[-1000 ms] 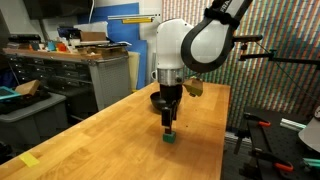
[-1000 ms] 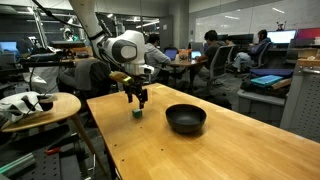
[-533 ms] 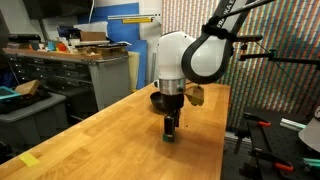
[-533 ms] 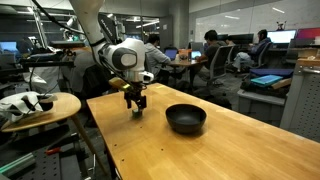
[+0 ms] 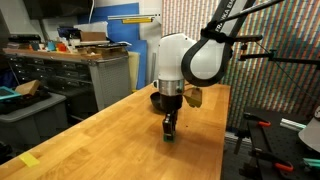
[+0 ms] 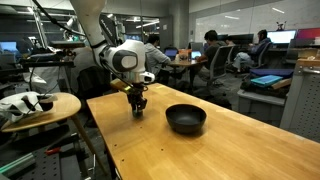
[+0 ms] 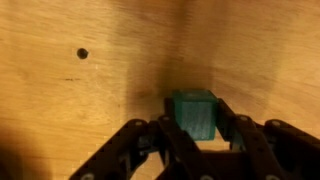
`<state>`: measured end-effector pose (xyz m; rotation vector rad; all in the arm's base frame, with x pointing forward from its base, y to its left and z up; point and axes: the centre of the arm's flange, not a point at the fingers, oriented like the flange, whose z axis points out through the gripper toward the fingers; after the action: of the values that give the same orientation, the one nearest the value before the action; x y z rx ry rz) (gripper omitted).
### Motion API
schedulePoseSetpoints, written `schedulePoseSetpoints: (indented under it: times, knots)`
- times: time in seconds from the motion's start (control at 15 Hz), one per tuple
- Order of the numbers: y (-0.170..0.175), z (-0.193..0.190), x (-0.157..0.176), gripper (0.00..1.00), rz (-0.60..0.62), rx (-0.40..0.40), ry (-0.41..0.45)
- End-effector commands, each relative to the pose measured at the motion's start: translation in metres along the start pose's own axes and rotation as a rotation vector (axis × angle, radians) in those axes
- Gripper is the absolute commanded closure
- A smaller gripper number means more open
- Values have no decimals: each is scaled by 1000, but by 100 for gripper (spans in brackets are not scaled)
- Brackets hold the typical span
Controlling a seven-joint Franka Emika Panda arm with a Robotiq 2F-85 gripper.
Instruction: Place the green block in the bowl
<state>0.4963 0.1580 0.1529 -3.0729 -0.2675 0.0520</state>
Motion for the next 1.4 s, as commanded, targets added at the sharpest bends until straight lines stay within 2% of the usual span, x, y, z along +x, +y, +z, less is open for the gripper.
schedulePoseSetpoints:
  times: [0.0,0.33,0.8,1.07,1.33]
  knots:
    - [4,-4,4,82,17,-2,44]
    - [13,-20,7,82,33,11,64]
    - [42,-98,31,82,69,-11,156]
    - [70,-131,41,82,101,-51,197]
    - [112,-133,46,82,153,-111,209]
